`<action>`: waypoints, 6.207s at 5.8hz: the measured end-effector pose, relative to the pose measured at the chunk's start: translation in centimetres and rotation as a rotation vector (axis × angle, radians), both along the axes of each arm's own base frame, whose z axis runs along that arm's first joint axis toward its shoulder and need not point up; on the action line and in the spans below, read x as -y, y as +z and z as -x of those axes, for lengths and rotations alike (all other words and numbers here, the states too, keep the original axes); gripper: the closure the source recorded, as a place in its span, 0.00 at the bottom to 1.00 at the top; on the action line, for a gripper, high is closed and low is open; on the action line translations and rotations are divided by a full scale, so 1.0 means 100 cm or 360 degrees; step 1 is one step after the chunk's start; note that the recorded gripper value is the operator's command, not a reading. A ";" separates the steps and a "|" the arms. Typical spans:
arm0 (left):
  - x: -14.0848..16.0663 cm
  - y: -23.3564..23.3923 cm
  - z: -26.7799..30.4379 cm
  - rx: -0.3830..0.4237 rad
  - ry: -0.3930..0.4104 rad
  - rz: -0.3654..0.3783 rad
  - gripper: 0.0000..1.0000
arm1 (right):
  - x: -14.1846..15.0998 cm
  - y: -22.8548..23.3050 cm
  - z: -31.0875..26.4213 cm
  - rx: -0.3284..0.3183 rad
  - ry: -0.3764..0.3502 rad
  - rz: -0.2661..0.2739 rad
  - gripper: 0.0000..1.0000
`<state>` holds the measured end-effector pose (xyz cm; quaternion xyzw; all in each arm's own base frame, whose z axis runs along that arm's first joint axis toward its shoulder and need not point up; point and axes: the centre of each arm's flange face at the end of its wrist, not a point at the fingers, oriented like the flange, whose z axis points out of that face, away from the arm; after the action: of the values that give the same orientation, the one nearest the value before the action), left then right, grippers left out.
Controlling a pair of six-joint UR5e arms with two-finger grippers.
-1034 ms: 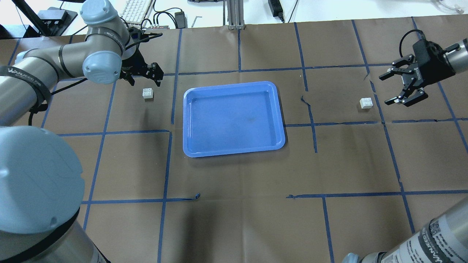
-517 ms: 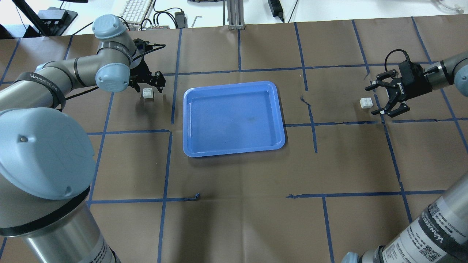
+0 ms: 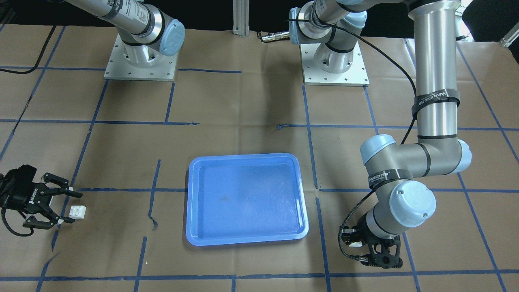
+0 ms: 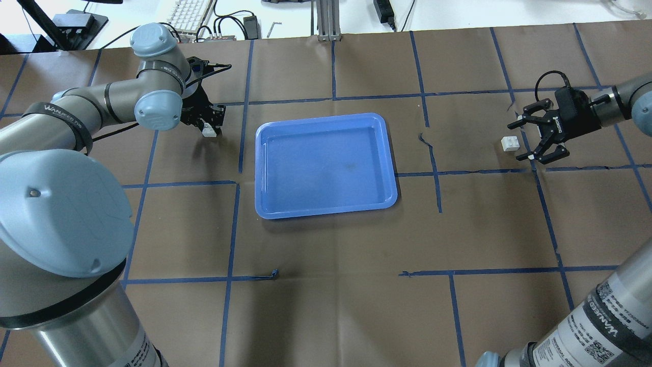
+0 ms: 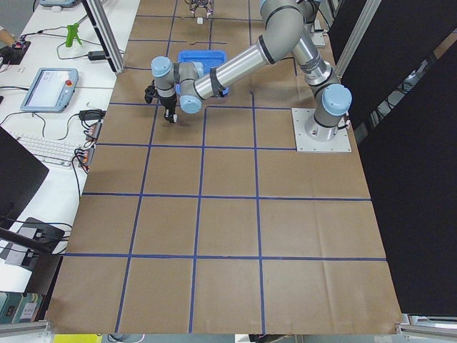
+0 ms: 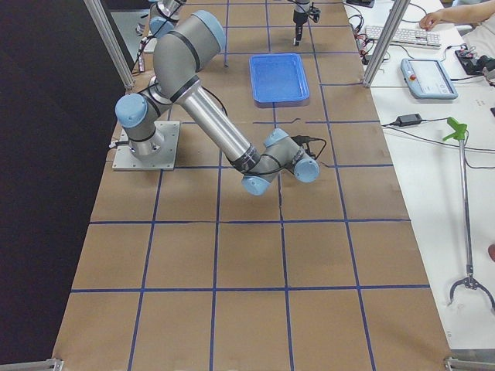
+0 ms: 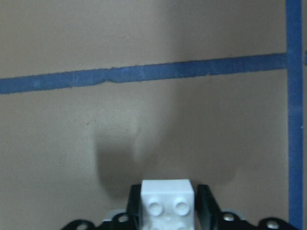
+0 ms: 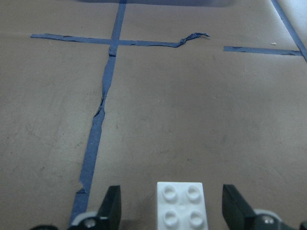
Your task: Assemble white blocks and place on blue tray
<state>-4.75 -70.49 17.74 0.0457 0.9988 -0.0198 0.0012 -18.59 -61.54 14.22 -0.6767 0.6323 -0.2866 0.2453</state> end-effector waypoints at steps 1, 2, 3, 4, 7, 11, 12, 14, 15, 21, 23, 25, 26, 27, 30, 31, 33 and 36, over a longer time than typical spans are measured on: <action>0.002 0.011 0.000 0.0006 -0.0043 0.0029 0.98 | 0.000 0.000 0.000 -0.0002 0.0003 0.0003 0.53; -0.001 0.030 0.007 0.0012 -0.0151 0.0062 0.98 | 0.000 -0.001 0.000 -0.0004 0.0008 0.0011 0.69; -0.013 0.054 0.037 0.0018 -0.0376 0.0091 0.98 | 0.001 0.000 0.001 -0.0013 0.0013 0.0029 0.74; -0.035 0.071 0.095 0.0026 -0.0681 0.0106 0.98 | 0.003 0.002 0.002 -0.0028 0.0015 0.0051 0.74; -0.109 0.070 0.234 0.0050 -0.1733 0.0072 0.98 | 0.005 0.037 0.001 -0.0063 -0.0026 0.0085 0.74; -0.134 0.028 0.254 -0.0059 -0.2406 0.0004 0.97 | -0.005 0.088 -0.046 -0.0055 -0.0047 0.0009 0.74; -0.136 0.022 0.258 -0.0069 -0.2395 -0.0008 0.97 | -0.006 0.087 -0.047 -0.0053 -0.0045 0.0005 0.74; -0.143 0.012 0.272 -0.0078 -0.2380 -0.0037 0.91 | -0.007 0.085 -0.048 -0.0047 -0.0044 -0.0002 0.74; -0.144 0.008 0.274 -0.0081 -0.2380 -0.0046 0.55 | -0.008 0.084 -0.049 -0.0046 -0.0044 -0.0004 0.74; -0.145 0.091 0.256 -0.0062 -0.2304 -0.0001 0.18 | -0.010 0.081 -0.051 -0.0036 -0.0043 -0.0015 0.73; -0.174 0.216 0.196 -0.0186 -0.2123 -0.0151 0.15 | -0.010 0.085 -0.093 0.0063 -0.0020 0.0005 0.73; -0.209 0.284 0.154 -0.0267 -0.1912 -0.0258 0.02 | -0.009 0.100 -0.191 0.0151 0.0050 0.0010 0.73; -0.220 0.300 0.141 -0.0247 -0.1639 -0.0257 0.01 | -0.010 0.098 -0.240 0.0174 0.0084 0.0030 0.73; -0.223 0.313 0.136 -0.0199 -0.1285 -0.0192 0.01 | -0.016 0.092 -0.288 0.0193 0.0103 0.0055 0.73; -0.215 0.342 0.123 0.0028 -0.0312 0.0073 0.01 | -0.032 0.051 -0.370 0.0205 0.0136 0.0048 0.73; -0.217 0.347 0.122 0.0031 -0.0051 0.0104 0.01 | -0.031 0.036 -0.385 0.0190 0.0058 -0.0008 0.73; -0.220 0.353 0.122 0.0012 0.0200 0.0132 0.01 | -0.036 0.016 -0.420 0.0087 -0.0047 -0.0078 0.73; -0.223 0.356 0.123 -0.0002 0.0215 0.0105 0.01 | -0.052 0.000 -0.438 0.0028 -0.0032 -0.0105 0.73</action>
<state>-17.01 -48.20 53.30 -0.0220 0.9984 -0.0525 0.0034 25.23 -56.37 14.17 -0.6594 0.6459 -0.2740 0.2700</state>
